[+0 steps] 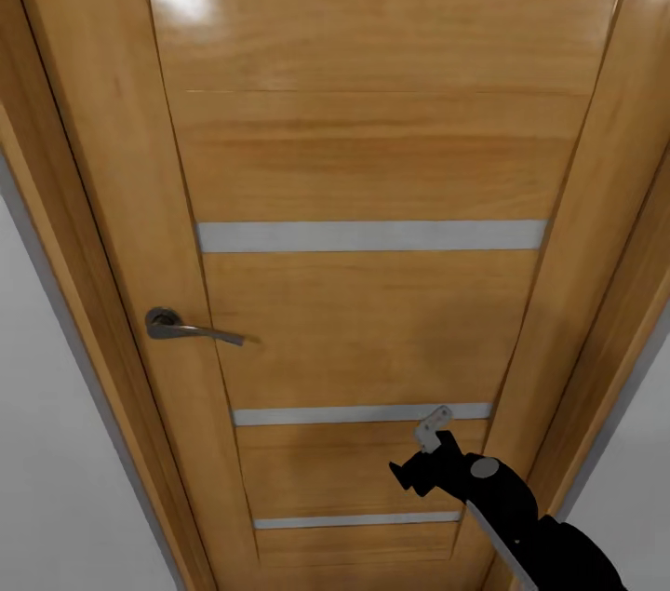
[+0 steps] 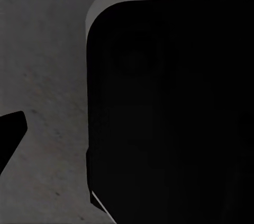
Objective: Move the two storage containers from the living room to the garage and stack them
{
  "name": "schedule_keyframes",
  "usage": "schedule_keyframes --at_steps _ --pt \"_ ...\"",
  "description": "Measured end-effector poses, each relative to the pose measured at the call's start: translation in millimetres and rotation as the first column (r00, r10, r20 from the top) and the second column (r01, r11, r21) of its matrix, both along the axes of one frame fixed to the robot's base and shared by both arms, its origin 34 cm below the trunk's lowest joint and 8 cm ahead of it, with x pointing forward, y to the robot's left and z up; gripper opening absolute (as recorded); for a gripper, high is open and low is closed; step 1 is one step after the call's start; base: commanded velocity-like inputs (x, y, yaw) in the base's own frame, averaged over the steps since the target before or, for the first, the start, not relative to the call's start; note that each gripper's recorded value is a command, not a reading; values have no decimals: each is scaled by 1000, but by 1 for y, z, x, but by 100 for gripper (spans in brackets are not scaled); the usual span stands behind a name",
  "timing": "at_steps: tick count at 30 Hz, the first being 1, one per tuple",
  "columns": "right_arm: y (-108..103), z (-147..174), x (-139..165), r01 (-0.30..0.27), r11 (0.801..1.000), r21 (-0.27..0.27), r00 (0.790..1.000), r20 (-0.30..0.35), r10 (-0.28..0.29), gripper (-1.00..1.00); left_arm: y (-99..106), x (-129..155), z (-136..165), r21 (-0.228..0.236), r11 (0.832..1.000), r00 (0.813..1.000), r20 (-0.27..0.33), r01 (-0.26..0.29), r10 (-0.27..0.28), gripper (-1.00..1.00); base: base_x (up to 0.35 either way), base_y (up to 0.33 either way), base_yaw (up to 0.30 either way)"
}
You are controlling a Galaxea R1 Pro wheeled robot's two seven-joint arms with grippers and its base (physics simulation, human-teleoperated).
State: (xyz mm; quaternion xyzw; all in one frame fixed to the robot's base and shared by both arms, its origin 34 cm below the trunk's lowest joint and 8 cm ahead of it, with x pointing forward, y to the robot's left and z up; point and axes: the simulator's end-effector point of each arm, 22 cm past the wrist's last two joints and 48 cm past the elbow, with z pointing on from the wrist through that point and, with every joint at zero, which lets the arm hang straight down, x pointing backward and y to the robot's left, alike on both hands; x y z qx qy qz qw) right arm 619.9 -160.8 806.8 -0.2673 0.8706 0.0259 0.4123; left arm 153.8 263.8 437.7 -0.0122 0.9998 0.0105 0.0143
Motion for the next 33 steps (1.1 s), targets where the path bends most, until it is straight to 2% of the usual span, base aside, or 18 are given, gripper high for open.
schedule_keyframes --at_steps 8,13,14,19,21,33 --pt "-11 5 8 51 998 -31 998 34 -50 100 0 0 0 0 1000 1000 0 0 0 100 0 0 0" --pt "10 11 8 54 999 -5 998 38 -53 100 0 0 0 0 1000 1000 0 0 0 100 0 0 0" --pt "20 16 6 49 999 10 998 38 -49 100 0 0 0 0 1000 1000 0 0 0 100 0 0 0" --pt "39 40 15 46 998 34 998 41 -48 100 0 0 0 0 1000 1000 0 1 -1 100 0 0 0" --pt "41 43 16 48 998 31 999 13 -48 100 0 0 0 0 1000 1000 0 2 -2 100 0 0 0" --pt "44 52 21 72 997 -11 997 -29 -72 100 0 0 0 0 1000 1000 0 2 -2 100 0 0 0"
